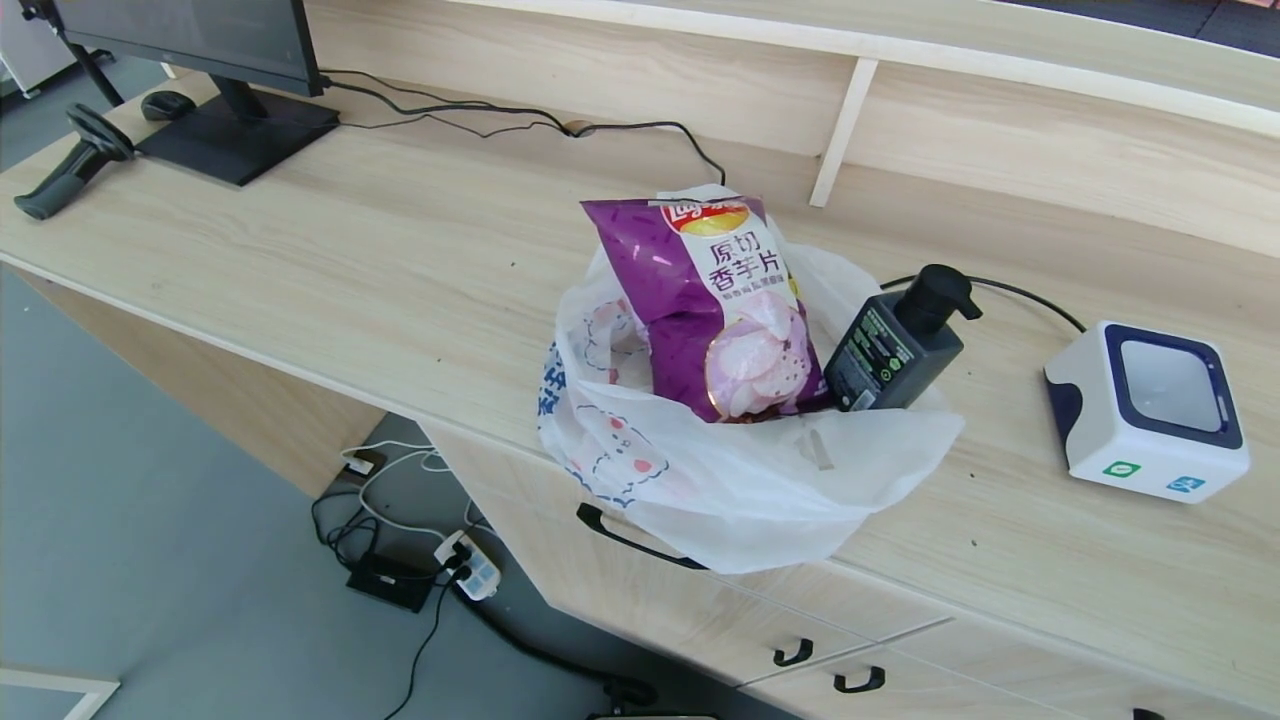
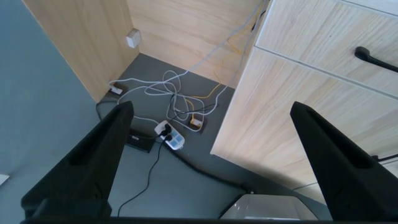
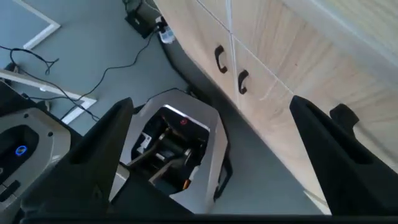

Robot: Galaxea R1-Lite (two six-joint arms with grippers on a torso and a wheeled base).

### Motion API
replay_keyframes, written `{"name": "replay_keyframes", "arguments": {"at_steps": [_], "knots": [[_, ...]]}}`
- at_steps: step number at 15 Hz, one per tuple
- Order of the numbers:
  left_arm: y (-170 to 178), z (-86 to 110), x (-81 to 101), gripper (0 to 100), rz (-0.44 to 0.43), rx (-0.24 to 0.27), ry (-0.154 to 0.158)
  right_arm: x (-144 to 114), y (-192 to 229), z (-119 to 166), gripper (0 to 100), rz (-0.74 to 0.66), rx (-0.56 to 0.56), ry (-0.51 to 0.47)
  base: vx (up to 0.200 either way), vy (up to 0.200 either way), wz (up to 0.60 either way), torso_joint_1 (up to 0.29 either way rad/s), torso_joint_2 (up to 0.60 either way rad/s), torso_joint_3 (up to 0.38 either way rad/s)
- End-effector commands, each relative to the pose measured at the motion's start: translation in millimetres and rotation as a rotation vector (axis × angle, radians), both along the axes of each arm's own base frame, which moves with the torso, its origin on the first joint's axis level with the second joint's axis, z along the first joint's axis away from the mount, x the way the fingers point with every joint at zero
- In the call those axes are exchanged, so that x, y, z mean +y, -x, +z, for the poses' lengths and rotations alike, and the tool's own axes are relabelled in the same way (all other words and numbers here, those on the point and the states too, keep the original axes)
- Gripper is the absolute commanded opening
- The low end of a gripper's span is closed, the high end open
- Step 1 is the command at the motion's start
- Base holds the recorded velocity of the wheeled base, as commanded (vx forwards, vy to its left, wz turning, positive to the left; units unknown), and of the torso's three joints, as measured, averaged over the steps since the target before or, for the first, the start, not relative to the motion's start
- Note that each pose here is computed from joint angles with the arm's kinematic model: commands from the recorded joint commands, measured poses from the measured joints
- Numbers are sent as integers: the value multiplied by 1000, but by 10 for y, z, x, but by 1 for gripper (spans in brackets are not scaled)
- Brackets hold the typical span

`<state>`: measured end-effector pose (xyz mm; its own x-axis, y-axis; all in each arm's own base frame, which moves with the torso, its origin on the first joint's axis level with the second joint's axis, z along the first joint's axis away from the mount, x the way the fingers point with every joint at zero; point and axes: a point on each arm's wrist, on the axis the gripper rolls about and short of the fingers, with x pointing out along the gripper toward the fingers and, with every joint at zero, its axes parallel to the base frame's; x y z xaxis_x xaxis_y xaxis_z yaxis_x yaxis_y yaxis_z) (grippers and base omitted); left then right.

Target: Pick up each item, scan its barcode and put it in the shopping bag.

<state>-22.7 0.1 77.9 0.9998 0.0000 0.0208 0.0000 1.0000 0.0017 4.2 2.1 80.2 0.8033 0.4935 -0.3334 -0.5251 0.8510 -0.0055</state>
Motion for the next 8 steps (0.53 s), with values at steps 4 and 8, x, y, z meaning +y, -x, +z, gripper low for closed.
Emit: {"name": "replay_keyframes", "arguments": {"at_steps": [4,8], "knots": [[0,0,0,100,-1,-1,-3,12,-136,-27,100,-351,153,96,0,0,0,0,0,0],[0,2,0,100,-1,-2,-4,-32,90,-6,100,-444,-127,11,0,0,0,0,0,0]]}}
